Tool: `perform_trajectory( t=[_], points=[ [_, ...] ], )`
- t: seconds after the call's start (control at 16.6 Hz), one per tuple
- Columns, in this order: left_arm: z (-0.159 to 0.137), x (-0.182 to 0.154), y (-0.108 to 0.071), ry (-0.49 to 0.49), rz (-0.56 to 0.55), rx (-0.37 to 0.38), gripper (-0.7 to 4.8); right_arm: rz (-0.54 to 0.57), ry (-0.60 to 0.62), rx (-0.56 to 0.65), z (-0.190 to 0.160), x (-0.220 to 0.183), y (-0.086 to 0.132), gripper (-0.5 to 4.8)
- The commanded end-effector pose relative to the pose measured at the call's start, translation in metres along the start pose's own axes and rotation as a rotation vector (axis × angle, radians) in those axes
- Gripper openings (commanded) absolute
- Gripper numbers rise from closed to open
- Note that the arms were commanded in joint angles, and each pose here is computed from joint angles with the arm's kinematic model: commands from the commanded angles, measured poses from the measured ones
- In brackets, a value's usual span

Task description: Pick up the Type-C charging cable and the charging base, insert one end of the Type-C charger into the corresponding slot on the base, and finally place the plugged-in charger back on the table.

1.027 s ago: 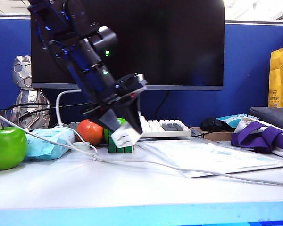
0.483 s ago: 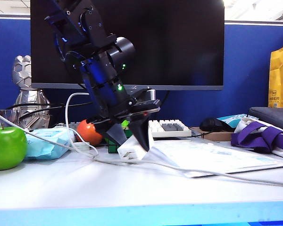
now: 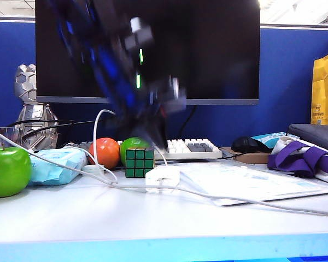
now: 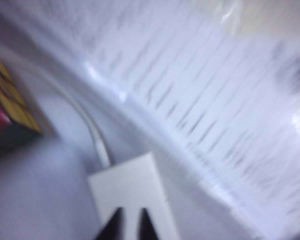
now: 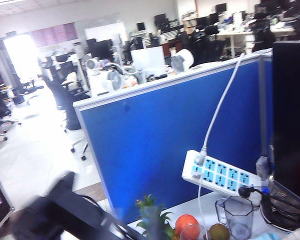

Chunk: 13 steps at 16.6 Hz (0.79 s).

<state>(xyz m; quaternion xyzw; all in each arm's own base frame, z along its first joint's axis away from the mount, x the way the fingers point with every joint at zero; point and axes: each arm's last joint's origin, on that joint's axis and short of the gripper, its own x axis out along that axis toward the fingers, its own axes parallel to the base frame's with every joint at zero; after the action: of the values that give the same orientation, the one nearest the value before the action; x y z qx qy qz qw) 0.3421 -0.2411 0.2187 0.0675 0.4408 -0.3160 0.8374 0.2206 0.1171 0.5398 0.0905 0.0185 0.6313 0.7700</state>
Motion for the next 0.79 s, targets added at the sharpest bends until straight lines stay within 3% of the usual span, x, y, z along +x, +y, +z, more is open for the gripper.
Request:
perform_trajectory(
  t=[0.06, 0.3, 0.48, 0.66, 0.79],
  points=[
    [0.032, -0.065, -0.014, -0.210, -0.025, 0.030, -0.06, -0.001, -0.021, -0.032, 0.006, -0.006, 0.010, -0.06],
    [0.045, -0.152, -0.028, -0.442, -0.042, 0.070, -0.06, -0.141, -0.095, -0.086, 0.015, -0.018, 0.027, -0.06],
    [0.042, -0.190, -0.034, -0.530, -0.048, 0.084, -0.05, -0.204, -0.139, -0.118, 0.021, -0.027, 0.040, -0.06],
    [0.040, -0.188, -0.032, -0.499, -0.044, 0.078, 1.71, -0.203, -0.151, -0.131, 0.024, -0.031, 0.047, -0.06],
    [0.035, -0.193, -0.035, -0.466, -0.073, 0.097, 0.87, -0.208, -0.151, -0.130, 0.024, -0.033, 0.049, -0.06]
  ],
)
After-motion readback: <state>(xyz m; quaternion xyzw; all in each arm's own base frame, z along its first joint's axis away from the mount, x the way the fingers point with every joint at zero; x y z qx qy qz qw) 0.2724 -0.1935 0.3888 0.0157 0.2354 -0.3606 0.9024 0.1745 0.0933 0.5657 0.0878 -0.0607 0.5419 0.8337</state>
